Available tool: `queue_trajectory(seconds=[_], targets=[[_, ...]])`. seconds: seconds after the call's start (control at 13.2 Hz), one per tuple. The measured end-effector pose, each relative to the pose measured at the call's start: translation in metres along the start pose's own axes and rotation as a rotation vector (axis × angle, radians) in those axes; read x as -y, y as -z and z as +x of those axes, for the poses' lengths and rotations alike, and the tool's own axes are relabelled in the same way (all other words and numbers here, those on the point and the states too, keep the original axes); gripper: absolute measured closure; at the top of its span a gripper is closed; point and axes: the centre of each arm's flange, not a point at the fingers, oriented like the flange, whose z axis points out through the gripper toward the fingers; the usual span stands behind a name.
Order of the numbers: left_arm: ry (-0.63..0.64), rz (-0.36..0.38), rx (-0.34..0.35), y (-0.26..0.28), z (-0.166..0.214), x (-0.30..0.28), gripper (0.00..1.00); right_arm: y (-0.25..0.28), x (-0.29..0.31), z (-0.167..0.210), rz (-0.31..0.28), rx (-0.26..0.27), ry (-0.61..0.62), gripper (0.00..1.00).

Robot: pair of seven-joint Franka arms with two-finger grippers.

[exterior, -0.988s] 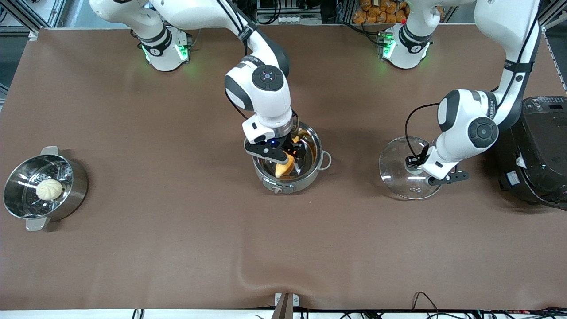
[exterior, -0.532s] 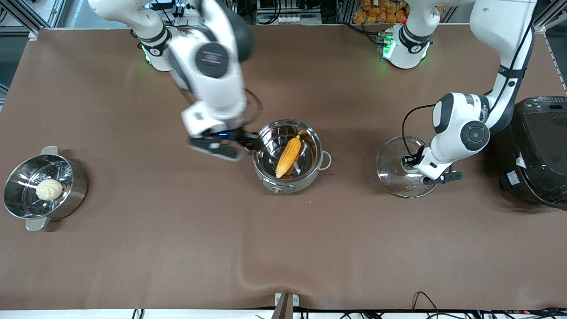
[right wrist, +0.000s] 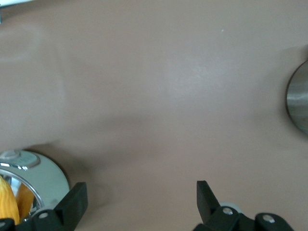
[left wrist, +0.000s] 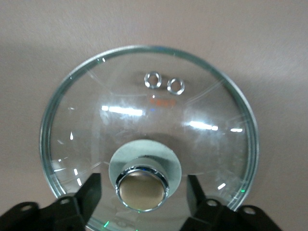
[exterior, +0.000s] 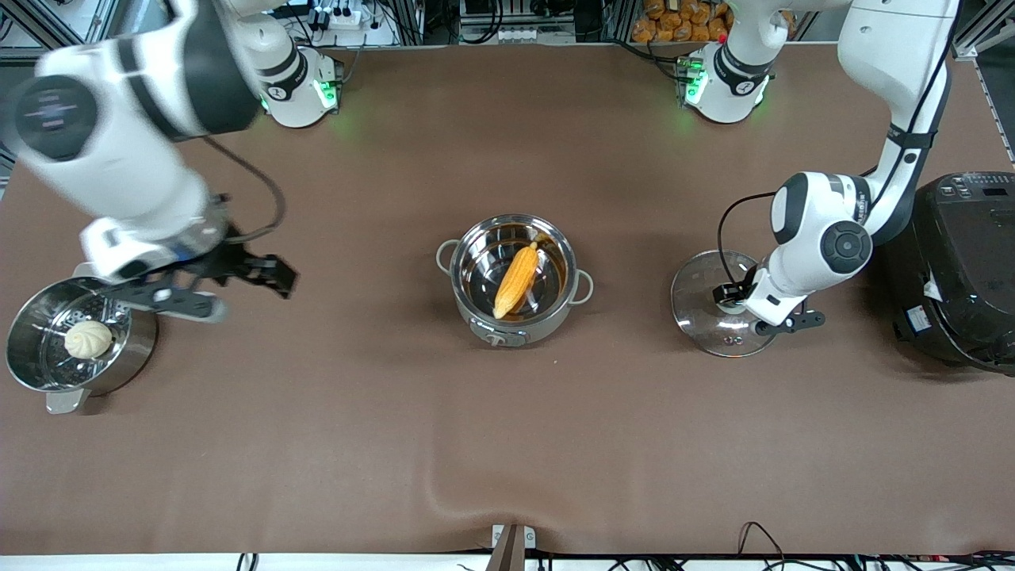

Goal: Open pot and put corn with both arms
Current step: 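Withdraw the right gripper while the left gripper sets the lid on the table, then release the lid and raise the left gripper away from it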

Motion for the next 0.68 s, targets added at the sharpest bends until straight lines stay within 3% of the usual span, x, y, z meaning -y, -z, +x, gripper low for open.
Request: queue_trajectory(seconds=[0.08, 0.3, 0.53, 0.68], targets=[[0.002, -0.004, -0.017, 0.02, 0.006, -0.001, 0.02, 0.006, -0.032, 0.004, 0.026, 0.035, -0.009, 0.0], [0.002, -0.004, -0.032, 0.133, 0.024, -0.007, 0.0, 0.028, -0.104, 0.004, 0.05, 0.051, -0.071, 0.0], [-0.002, -0.007, -0.049, 0.265, 0.024, -0.011, 0.0, 0.034, -0.121, -0.005, -0.002, 0.048, -0.013, 0.0], [0.0, -0.026, -0.093, 0.314, 0.019, -0.01, 0.0, 0.031, -0.131, -0.007, -0.023, 0.066, 0.046, 0.0]])
